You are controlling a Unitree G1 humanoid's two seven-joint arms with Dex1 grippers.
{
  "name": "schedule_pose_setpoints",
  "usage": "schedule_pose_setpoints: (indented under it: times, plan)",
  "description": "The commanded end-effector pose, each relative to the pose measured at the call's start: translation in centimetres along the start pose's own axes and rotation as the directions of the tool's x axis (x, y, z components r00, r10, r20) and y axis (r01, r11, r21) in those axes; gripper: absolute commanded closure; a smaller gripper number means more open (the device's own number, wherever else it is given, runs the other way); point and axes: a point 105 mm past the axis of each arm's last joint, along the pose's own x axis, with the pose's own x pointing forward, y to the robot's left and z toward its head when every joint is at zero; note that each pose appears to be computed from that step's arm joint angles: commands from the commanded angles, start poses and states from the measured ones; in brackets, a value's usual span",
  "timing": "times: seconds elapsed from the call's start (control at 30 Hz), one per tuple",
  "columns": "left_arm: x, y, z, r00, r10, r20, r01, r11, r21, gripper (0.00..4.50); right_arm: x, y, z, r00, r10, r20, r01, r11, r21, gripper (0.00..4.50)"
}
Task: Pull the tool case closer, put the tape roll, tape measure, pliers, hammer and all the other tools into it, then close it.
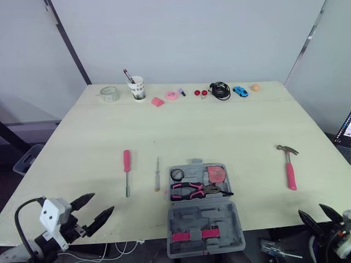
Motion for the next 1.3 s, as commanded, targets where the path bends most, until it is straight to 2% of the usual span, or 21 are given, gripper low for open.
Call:
schedule_pose_setpoints:
  times: [0.03, 0.27, 0.37, 0.47, 0.57, 0.6, 0.7, 0.8, 0.83, 0.9, 0.93, 0.97, 1.3]
  plan:
    - [0.8, -0.6, 0.9, 0.997, -0.079, 0.007, 0.079, 0.995, 0.064, 0.00, 1.4, 1.6, 2.1, 0.993, 0.112, 0.028, -0.110, 0.991, -0.072, 0.01]
    - [2.6, -2.2, 1.5, 0.970, -0.243, -0.025, 0.244, 0.965, 0.100, 0.00, 3.4, 5.1, 3.6, 0.943, 0.333, -0.003, -0.331, 0.936, -0.121, 0.01]
    - [4.5, -3.9, 2.5, 0.926, -0.375, -0.044, 0.377, 0.917, 0.133, 0.00, 5.4, 7.4, 3.9, 0.878, 0.475, -0.055, -0.477, 0.861, -0.177, 0.01]
    - [5.6, -5.4, 2.6, 0.877, -0.472, -0.085, 0.480, 0.862, 0.166, 0.00, 7.0, 8.7, 4.2, 0.832, 0.549, -0.083, -0.553, 0.807, -0.205, 0.01]
    - [6.4, -6.1, 2.3, 0.844, -0.525, -0.110, 0.537, 0.827, 0.165, 0.00, 8.2, 9.6, 4.5, 0.802, 0.592, -0.076, -0.594, 0.779, -0.202, 0.80]
    - [6.5, -6.1, 2.2, 0.839, -0.533, -0.115, 0.545, 0.822, 0.165, 0.00, 8.5, 9.8, 4.5, 0.797, 0.599, -0.078, -0.601, 0.773, -0.203, 1.37]
    - [7.2, -6.3, 1.9, 0.823, -0.554, -0.124, 0.568, 0.808, 0.159, 0.80, 9.0, 10.3, 4.2, 0.771, 0.627, -0.105, -0.634, 0.744, -0.210, 2.76]
    - [7.6, -6.8, 0.7, 0.771, -0.604, -0.203, 0.635, 0.753, 0.170, 2.27, 9.5, 11.2, 3.5, 0.722, 0.668, -0.177, -0.691, 0.686, -0.230, 4.26]
    - [7.7, -6.8, 0.5, 0.763, -0.610, -0.214, 0.644, 0.746, 0.172, 2.84, 9.6, 11.2, 3.4, 0.716, 0.673, -0.188, -0.698, 0.677, -0.233, 4.50]
    - [8.0, -7.0, 0.3, 0.751, -0.623, -0.219, 0.658, 0.736, 0.162, 3.85, 9.8, 11.5, 2.9, 0.690, 0.685, -0.232, -0.723, 0.643, -0.252, 4.50]
    - [8.3, -7.1, 0.1, 0.745, -0.631, -0.217, 0.664, 0.732, 0.153, 4.22, 10.0, 11.7, 2.7, 0.676, 0.691, -0.257, -0.736, 0.624, -0.262, 4.50]
    - [8.6, -7.3, 0.0, 0.740, -0.637, -0.217, 0.669, 0.729, 0.145, 4.39, 10.2, 11.8, 2.5, 0.663, 0.695, -0.279, -0.748, 0.606, -0.271, 4.50]
    - [9.8, -7.8, -1.5, 0.707, -0.652, -0.274, 0.697, 0.708, 0.111, 4.39, 11.6, 12.6, 1.0, 0.624, 0.680, -0.384, -0.781, 0.542, -0.311, 4.50]
